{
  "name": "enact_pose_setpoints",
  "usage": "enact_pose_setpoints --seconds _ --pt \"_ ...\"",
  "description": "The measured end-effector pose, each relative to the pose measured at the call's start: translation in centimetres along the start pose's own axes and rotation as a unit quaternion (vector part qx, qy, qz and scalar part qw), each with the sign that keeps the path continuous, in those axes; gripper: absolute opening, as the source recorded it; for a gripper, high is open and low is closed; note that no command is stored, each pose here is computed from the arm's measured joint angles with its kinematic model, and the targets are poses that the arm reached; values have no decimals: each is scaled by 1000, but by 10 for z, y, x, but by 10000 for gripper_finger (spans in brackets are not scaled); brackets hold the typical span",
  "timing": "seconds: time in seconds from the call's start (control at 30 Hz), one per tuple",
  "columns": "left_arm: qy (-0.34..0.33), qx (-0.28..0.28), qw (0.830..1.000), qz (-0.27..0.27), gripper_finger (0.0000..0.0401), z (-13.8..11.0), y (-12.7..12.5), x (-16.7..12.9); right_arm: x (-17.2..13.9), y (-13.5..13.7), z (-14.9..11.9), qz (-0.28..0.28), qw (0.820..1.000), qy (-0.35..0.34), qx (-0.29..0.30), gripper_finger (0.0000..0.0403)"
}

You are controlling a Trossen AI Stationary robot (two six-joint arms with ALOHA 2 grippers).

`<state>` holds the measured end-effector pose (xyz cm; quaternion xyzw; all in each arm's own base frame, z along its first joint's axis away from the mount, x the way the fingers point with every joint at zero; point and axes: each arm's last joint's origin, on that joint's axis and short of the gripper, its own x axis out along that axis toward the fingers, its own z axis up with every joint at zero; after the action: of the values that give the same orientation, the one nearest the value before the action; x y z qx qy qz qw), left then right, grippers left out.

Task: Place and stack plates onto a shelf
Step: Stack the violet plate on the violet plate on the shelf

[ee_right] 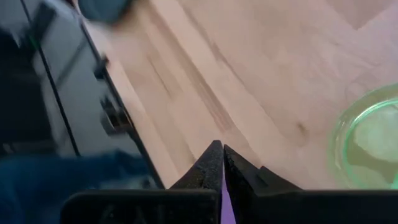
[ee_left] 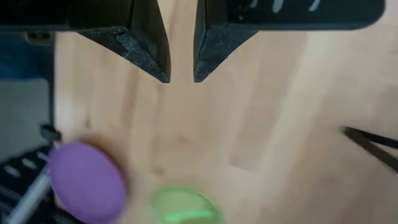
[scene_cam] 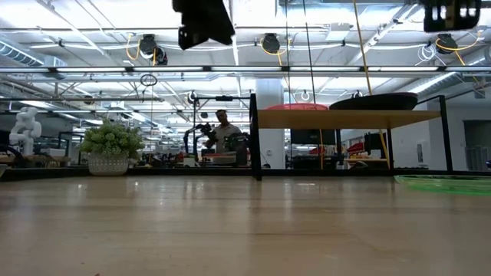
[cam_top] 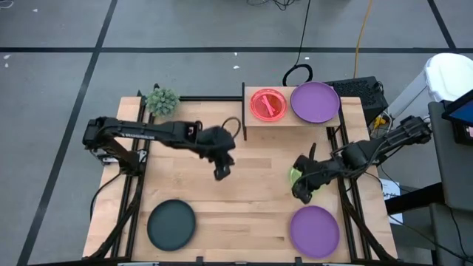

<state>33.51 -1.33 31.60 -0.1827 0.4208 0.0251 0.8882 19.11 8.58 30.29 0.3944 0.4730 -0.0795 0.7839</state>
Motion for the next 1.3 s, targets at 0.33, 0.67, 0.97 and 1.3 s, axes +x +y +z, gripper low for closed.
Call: enact_pose_setpoints --seconds 0.33,0.67,0.97,1.3 --pt "-4 -21 1000 3 74 -23 -50 2 64 -57 -31 -21 985 122 -118 77" --pt "-11 -49 999 10 74 -35 -71 0 102 -87 -54 67 955 110 -267 184" --pt "-24 -50 998 29 74 -40 -76 0 104 -95 -60 65 931 133 -334 167" --pt "-30 -51 998 38 74 -39 -76 0 113 -100 -62 45 917 157 -364 122"
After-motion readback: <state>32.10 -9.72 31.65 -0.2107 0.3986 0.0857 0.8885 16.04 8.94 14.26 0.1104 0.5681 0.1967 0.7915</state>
